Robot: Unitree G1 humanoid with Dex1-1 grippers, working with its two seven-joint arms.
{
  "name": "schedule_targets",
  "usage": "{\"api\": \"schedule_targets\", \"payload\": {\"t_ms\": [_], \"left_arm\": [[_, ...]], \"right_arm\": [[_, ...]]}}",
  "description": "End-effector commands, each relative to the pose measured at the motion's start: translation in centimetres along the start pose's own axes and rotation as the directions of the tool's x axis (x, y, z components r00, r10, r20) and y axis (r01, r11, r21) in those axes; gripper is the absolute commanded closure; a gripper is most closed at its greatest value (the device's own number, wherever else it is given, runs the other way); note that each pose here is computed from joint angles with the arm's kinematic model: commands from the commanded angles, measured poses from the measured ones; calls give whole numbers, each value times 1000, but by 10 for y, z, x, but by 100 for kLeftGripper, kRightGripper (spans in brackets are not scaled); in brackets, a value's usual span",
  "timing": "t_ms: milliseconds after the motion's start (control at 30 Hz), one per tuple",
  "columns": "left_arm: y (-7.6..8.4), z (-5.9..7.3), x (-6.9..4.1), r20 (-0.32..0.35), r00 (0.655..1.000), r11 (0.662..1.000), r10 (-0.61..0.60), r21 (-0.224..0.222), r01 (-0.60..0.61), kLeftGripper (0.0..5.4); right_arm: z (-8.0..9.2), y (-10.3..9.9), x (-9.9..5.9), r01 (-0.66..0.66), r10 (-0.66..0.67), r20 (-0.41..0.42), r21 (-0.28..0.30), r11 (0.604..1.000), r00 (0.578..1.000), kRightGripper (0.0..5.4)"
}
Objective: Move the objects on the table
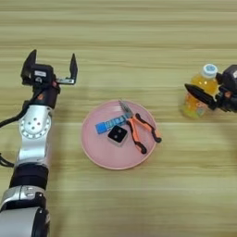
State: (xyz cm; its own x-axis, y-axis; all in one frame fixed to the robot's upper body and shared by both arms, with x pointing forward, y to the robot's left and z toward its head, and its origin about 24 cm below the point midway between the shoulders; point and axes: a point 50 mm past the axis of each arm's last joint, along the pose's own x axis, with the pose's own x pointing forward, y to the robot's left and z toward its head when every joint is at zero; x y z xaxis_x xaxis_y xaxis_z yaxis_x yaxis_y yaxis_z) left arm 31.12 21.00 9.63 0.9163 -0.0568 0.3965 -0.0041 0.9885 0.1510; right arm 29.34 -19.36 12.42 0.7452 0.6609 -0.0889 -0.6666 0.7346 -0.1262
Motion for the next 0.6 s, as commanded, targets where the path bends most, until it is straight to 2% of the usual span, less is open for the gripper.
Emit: {"api": "schedule_targets", "payload": {"t_ms": [33, 133, 233, 267, 400, 500, 600], "left_arm": [[7, 14, 8, 37, 998, 998, -57, -5, 57, 0], [7, 22, 10, 57, 990, 991, -130, -22, 131, 0], [0, 32, 10, 72, 956, 955, -284, -71, 289, 0], [-3, 36, 10, 79, 940, 939, -332, -72, 338, 0], [-10, 45, 8, 86, 864, 853, -496, -139, 503, 0], [-14, 49, 7, 91, 812, 796, -577, -162, 584, 0], [-18, 53, 3, 97, 741, 724, -665, -163, 671, 0]], "right_arm": [[21, -2, 14, -33, 35, 41, -58, 998, 999, 187], [28, -1, 19, -53, 56, 47, -78, 996, 997, 187], [35, 2, 24, -85, 90, 50, -99, 991, 995, 187], [36, 3, 26, -96, 101, 48, -103, 990, 994, 187], [46, 7, 34, -137, 144, 57, -120, 983, 988, 187], [53, 11, 37, -162, 172, 64, -135, 977, 983, 187], [63, 15, 41, -191, 204, 71, -155, 969, 976, 187]]}}
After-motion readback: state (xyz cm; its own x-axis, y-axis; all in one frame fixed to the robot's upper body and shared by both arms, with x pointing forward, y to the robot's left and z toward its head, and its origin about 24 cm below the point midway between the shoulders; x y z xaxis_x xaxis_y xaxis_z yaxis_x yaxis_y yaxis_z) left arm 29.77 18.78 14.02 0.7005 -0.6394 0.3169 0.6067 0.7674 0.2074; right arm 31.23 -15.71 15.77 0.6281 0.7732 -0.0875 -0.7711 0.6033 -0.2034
